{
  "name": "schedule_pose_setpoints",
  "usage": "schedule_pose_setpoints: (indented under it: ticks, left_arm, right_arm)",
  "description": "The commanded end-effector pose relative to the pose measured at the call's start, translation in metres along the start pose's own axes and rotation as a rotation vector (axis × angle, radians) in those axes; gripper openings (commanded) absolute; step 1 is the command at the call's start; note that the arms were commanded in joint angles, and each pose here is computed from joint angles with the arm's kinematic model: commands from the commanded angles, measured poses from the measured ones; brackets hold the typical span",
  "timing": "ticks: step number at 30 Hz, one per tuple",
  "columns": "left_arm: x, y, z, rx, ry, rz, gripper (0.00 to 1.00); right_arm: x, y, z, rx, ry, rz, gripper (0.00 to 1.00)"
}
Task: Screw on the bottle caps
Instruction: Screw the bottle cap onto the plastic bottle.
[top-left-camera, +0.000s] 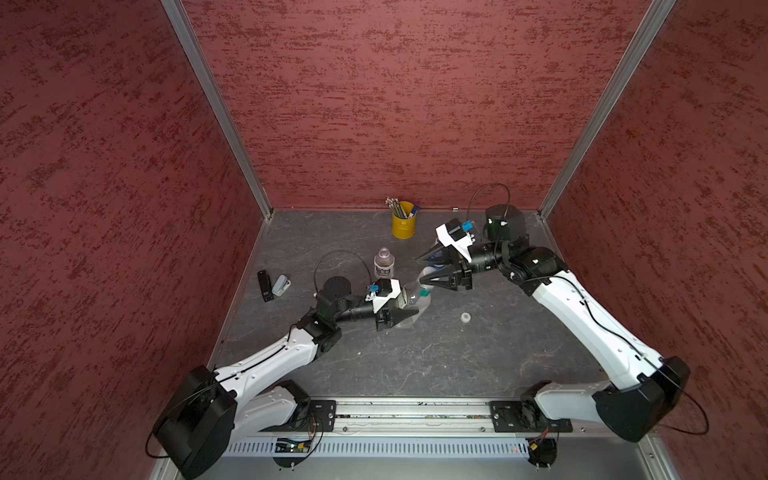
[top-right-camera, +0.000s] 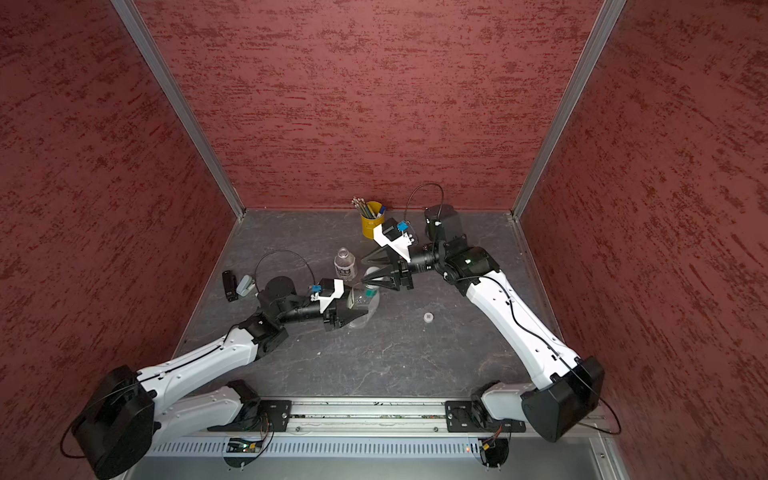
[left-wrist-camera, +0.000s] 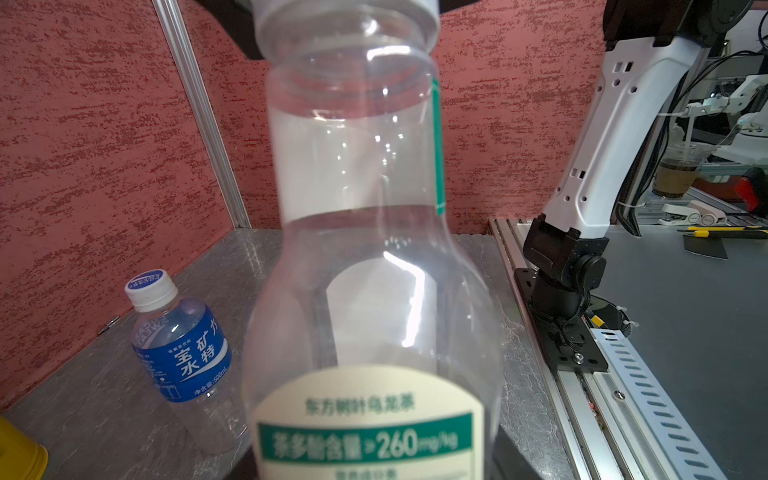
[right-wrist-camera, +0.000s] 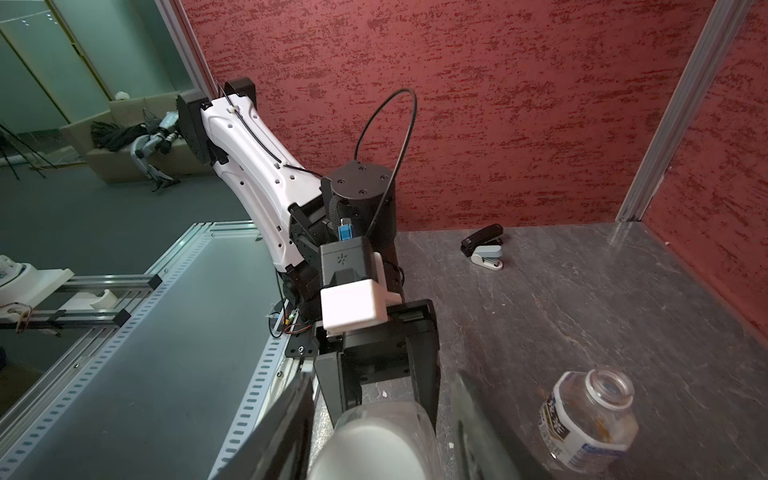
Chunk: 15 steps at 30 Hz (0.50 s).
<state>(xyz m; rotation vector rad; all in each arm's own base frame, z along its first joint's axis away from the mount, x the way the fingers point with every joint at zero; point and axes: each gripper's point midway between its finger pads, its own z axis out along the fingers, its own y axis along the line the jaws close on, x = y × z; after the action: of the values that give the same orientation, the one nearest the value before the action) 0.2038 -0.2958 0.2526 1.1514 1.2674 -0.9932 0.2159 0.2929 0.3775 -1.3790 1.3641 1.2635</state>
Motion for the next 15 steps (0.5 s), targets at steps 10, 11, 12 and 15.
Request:
schedule_pose_setpoints:
  ticks: [10, 11, 12, 15]
  left_arm:
    - [-0.038, 0.009, -0.003, -0.088, -0.077, 0.120, 0.47]
    - [-0.040, 0.010, -0.003, -0.106, -0.081, 0.129, 0.47]
    - [-0.043, 0.010, -0.003, -0.117, -0.087, 0.142, 0.47]
    - [-0.050, 0.013, -0.001, -0.175, -0.103, 0.187, 0.47]
  right_arm:
    - [0.016, -0.021, 0.006, 0.137, 0.068, 0.117, 0.33]
    - [0.020, -0.024, 0.007, 0.163, 0.074, 0.138, 0.32]
    - [0.024, -0.028, 0.008, 0.194, 0.080, 0.154, 0.32]
    - [0.036, -0.043, 0.008, 0.309, 0.077, 0.224, 0.33]
